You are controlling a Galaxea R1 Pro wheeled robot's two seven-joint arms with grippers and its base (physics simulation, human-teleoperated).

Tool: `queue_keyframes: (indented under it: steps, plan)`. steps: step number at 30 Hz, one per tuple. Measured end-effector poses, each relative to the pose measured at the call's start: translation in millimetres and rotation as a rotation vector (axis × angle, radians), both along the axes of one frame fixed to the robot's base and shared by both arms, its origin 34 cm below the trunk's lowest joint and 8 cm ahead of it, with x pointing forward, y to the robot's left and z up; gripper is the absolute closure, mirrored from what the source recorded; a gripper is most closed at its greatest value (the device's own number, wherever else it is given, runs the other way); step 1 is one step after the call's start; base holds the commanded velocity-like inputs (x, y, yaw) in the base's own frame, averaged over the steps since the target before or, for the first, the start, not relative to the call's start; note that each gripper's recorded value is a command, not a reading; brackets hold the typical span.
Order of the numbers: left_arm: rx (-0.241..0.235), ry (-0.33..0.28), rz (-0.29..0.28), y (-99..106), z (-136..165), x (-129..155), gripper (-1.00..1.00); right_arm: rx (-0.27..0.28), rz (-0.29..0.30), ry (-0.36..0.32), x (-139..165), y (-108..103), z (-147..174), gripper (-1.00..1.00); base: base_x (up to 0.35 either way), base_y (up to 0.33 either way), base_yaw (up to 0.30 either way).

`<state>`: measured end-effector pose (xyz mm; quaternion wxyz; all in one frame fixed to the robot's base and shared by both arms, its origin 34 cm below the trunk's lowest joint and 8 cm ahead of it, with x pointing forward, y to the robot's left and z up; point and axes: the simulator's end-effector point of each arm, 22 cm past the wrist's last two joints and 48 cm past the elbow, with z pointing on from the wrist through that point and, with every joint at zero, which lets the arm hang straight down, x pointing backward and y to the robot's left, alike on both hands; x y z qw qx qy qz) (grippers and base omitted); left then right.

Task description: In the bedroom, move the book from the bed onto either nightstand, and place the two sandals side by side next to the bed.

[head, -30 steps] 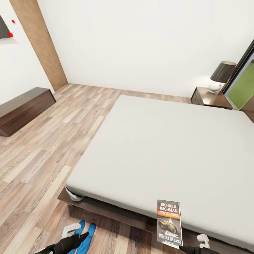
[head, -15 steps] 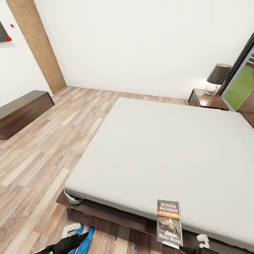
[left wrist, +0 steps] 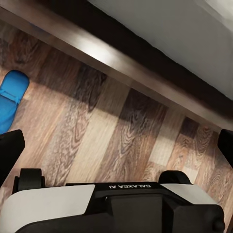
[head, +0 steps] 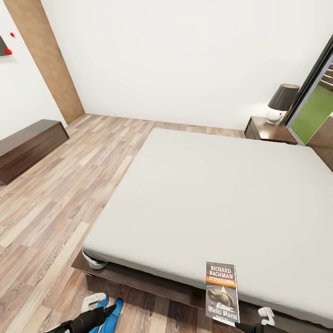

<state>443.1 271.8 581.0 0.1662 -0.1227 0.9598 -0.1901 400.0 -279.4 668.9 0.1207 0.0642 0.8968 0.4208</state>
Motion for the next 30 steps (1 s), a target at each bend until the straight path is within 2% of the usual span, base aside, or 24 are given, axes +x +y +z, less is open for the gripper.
queue_keyframes:
  steps: [30]
  plan:
    - [-0.003,-0.040,0.000,-3.5,13.1,14.7,-1.00,-0.002,-0.001,-0.041,11.7,-0.4,11.3,1.00,0.000,0.000,0.000]
